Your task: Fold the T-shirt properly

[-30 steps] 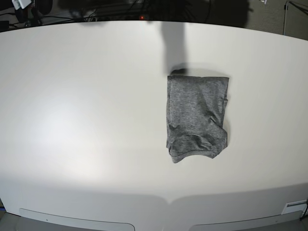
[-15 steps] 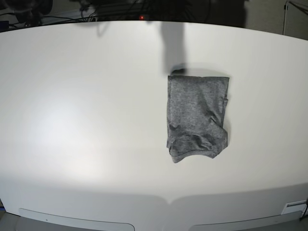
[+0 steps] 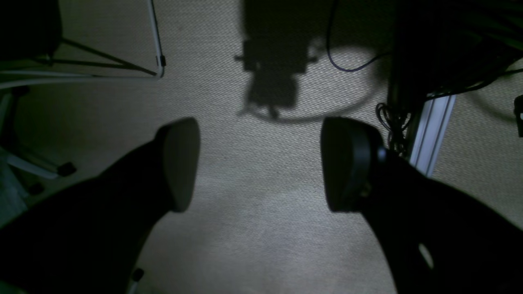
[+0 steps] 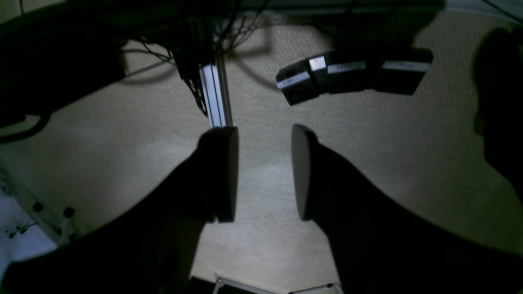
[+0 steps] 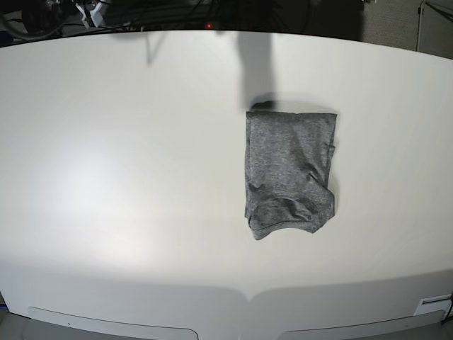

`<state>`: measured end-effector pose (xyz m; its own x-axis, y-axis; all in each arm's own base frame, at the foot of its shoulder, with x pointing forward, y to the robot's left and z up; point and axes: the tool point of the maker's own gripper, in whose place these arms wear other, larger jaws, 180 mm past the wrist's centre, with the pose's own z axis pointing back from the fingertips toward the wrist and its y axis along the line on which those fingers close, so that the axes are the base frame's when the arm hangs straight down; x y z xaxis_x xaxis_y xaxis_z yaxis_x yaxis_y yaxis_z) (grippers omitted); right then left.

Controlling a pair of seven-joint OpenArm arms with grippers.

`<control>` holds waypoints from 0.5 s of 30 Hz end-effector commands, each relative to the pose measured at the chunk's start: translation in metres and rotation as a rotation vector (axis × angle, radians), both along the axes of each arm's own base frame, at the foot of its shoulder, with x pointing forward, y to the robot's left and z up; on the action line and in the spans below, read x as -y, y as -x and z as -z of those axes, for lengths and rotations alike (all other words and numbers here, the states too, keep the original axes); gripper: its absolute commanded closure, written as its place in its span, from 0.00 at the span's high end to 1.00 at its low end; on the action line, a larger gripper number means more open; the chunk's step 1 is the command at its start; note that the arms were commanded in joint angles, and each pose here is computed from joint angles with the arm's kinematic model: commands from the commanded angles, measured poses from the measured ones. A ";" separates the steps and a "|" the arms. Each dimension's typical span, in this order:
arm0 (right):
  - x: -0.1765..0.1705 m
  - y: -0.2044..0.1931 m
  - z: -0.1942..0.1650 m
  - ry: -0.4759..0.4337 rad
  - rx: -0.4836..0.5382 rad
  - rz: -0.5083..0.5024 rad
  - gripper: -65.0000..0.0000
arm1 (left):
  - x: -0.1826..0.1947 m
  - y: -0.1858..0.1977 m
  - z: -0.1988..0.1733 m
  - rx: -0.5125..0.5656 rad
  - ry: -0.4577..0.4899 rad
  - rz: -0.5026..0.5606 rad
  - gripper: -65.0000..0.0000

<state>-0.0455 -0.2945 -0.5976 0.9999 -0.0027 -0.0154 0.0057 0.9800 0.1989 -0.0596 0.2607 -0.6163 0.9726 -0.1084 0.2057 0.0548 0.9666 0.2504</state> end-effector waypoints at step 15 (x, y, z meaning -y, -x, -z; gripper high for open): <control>0.010 -0.028 -0.007 -0.015 0.123 0.187 0.34 | -0.006 0.018 -0.004 -0.023 -0.011 0.003 0.69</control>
